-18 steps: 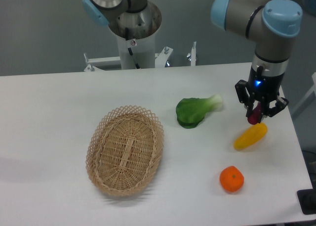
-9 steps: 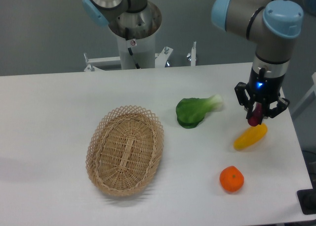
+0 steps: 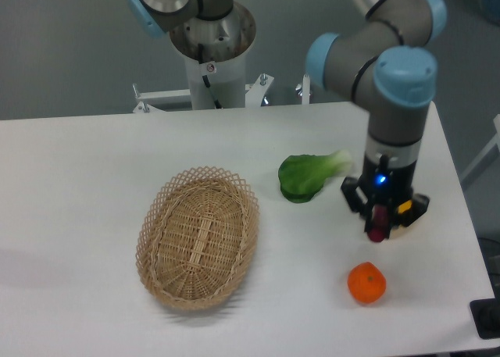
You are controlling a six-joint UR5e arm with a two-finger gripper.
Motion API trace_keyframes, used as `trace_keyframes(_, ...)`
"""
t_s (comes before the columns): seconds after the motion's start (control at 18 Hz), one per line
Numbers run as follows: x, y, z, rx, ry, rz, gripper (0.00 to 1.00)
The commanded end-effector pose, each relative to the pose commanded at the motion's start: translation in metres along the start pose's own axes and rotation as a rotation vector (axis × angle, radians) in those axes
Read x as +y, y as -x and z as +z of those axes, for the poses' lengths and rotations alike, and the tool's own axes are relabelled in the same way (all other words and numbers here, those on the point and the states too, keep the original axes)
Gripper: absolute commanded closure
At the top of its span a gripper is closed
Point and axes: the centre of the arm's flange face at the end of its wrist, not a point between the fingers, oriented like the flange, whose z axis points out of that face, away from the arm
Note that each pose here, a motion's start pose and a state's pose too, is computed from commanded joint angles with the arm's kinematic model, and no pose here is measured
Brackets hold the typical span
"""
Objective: Place the sweet potato on the table
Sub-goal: 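Move the held sweet potato down beside the orange tangerine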
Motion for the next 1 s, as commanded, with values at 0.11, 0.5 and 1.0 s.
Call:
trace_keyframes(0.11,-0.005,-0.011,0.023,-0.011,0.025,0.024,0.74)
trace_keyframes(0.5,-0.022,-0.050,0.079,-0.010,0.088,0.114,0.74)
trace_keyframes(1.0,-0.015,-0.073,0.113,0.017,0.154,0.184,0.73)
